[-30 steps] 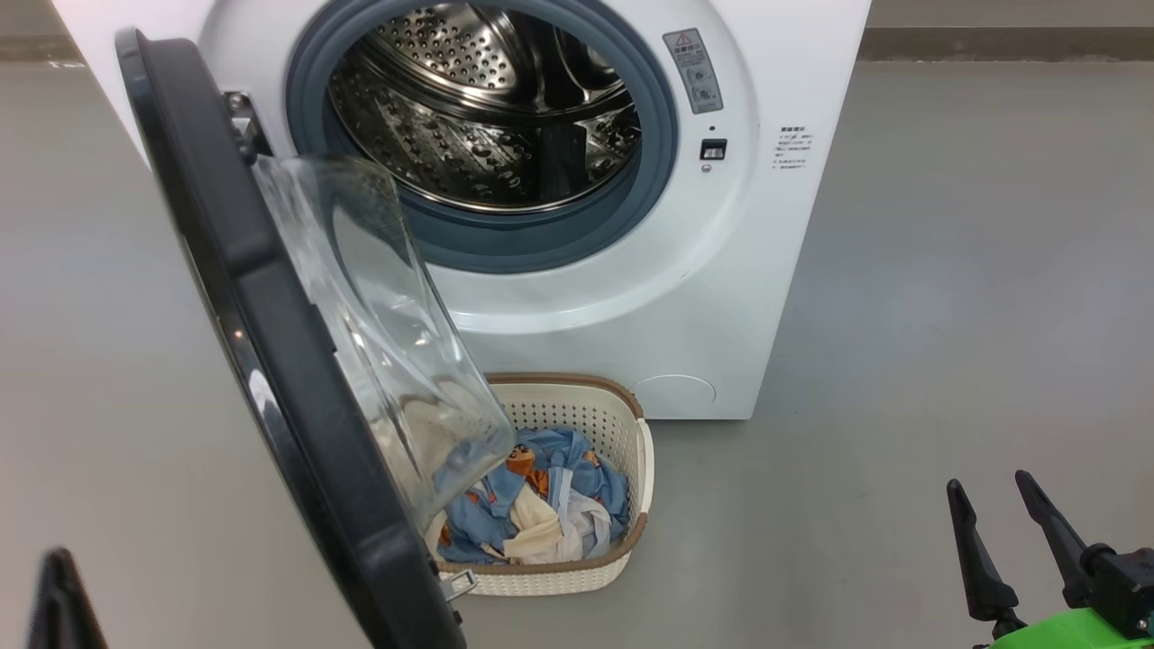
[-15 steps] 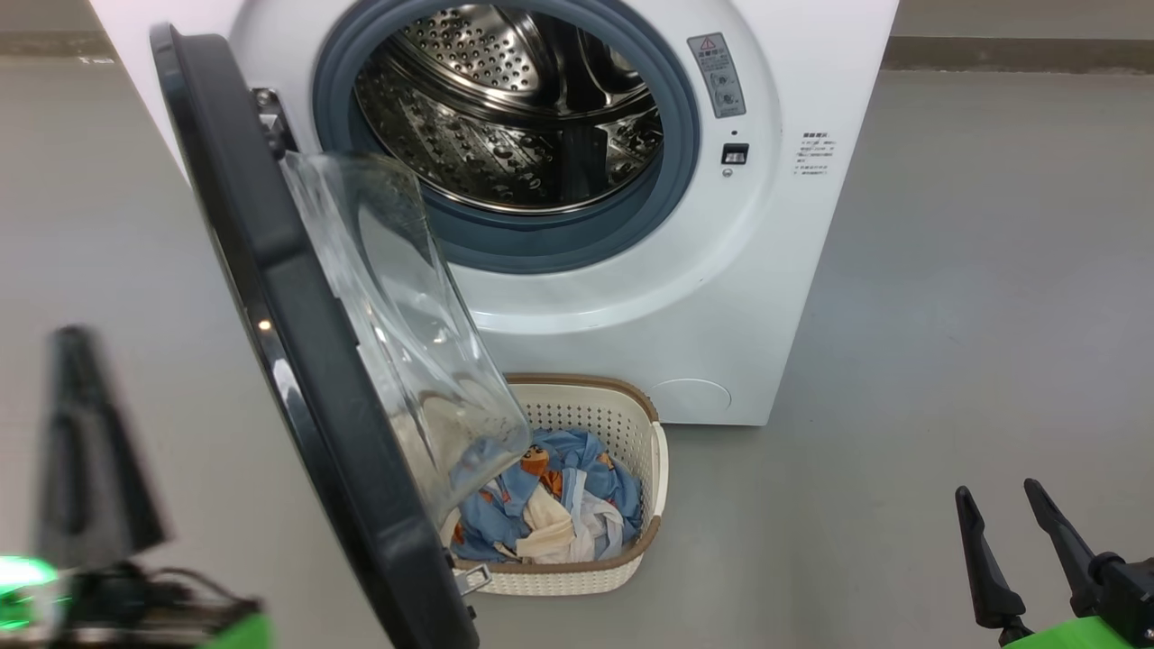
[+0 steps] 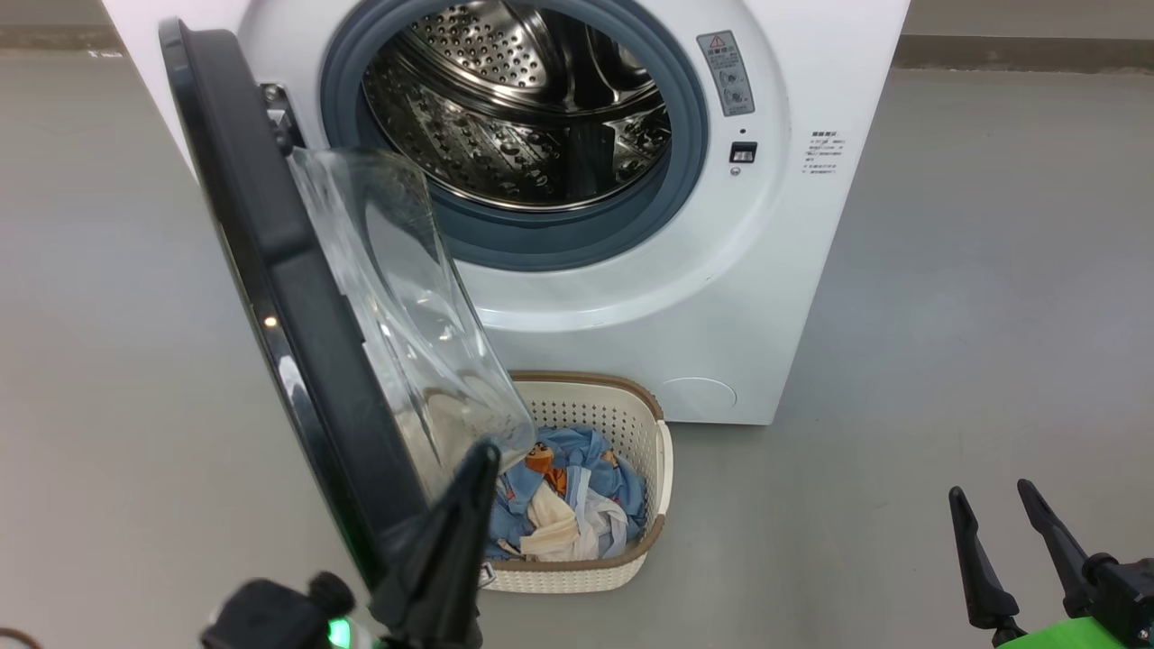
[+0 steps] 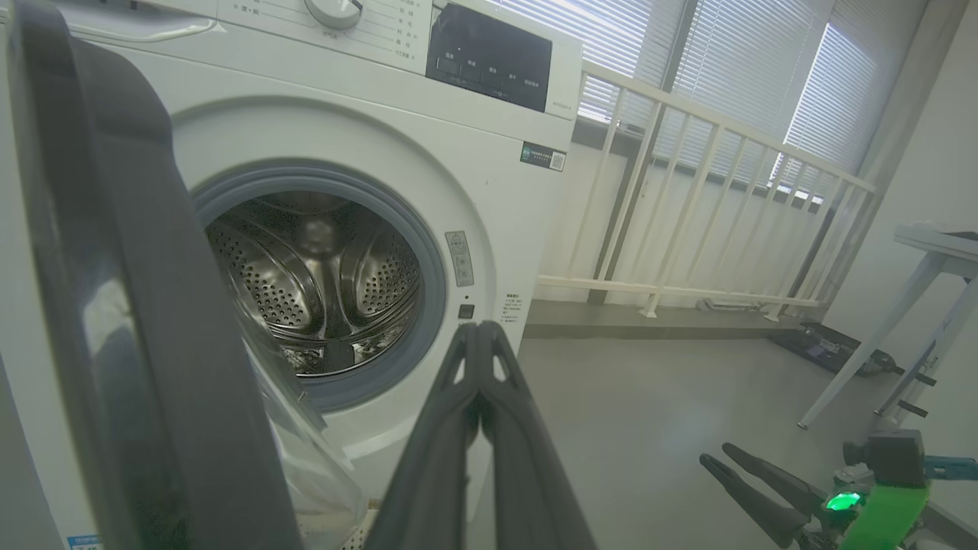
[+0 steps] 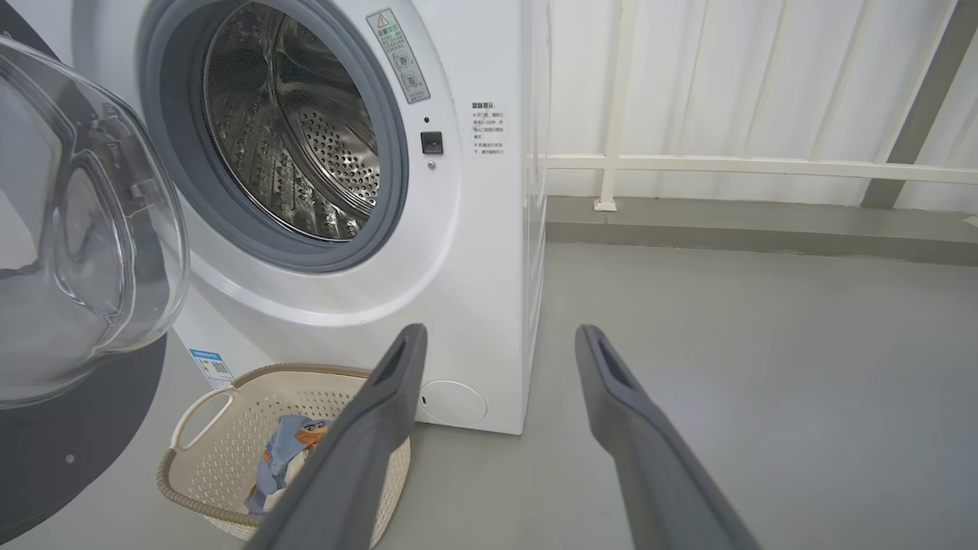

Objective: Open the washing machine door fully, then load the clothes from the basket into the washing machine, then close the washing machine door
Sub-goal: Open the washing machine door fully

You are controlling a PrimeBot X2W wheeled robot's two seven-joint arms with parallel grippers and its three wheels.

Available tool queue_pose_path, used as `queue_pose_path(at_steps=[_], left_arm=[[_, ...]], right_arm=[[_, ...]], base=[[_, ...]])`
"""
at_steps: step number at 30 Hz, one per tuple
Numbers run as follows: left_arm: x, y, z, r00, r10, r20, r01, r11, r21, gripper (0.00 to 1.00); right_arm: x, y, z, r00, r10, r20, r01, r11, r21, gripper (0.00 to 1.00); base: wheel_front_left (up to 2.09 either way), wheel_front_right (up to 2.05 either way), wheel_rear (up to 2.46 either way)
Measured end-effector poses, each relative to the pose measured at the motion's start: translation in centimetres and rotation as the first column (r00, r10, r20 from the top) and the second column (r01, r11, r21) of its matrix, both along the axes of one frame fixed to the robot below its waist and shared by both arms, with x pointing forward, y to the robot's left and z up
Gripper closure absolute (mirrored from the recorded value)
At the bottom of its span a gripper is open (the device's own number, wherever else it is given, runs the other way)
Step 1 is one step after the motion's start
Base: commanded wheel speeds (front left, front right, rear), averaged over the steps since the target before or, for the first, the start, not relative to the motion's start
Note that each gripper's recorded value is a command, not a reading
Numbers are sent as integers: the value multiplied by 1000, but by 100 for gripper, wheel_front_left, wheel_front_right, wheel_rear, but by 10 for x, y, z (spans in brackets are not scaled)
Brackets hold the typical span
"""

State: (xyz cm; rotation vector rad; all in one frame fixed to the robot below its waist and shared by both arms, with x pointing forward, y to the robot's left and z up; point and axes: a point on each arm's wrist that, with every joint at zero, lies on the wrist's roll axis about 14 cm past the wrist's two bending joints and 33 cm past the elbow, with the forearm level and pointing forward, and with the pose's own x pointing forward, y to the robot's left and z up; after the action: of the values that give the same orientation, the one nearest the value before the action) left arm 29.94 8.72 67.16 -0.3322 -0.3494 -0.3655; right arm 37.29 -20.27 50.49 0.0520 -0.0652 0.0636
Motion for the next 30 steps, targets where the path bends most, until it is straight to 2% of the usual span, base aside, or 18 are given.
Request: queue_pose_path(at_steps=[5,11,16,30], left_arm=[[-3,-11,-37,989,-30,-144,33,999,18,100],[1,-9,-70,968,2,-251,8,999,36,100],[3,-5,-83,960,45,-277,-24,997,79,100],[7,3,-95,946,110,-306,-80,991,109,100]], right_arm=[[1,2,0,1000,3,0,-3,1000,4,0],[3,5,-1,1000,14,-2,-14,1000,4,0],[4,9,-1,1000,24,-3,-24,1000,5,0],[5,13,-5,999,34,-13,-34,999,9,0]], base=[[0,0,0],[0,0,0],[0,0,0],[0,0,0]])
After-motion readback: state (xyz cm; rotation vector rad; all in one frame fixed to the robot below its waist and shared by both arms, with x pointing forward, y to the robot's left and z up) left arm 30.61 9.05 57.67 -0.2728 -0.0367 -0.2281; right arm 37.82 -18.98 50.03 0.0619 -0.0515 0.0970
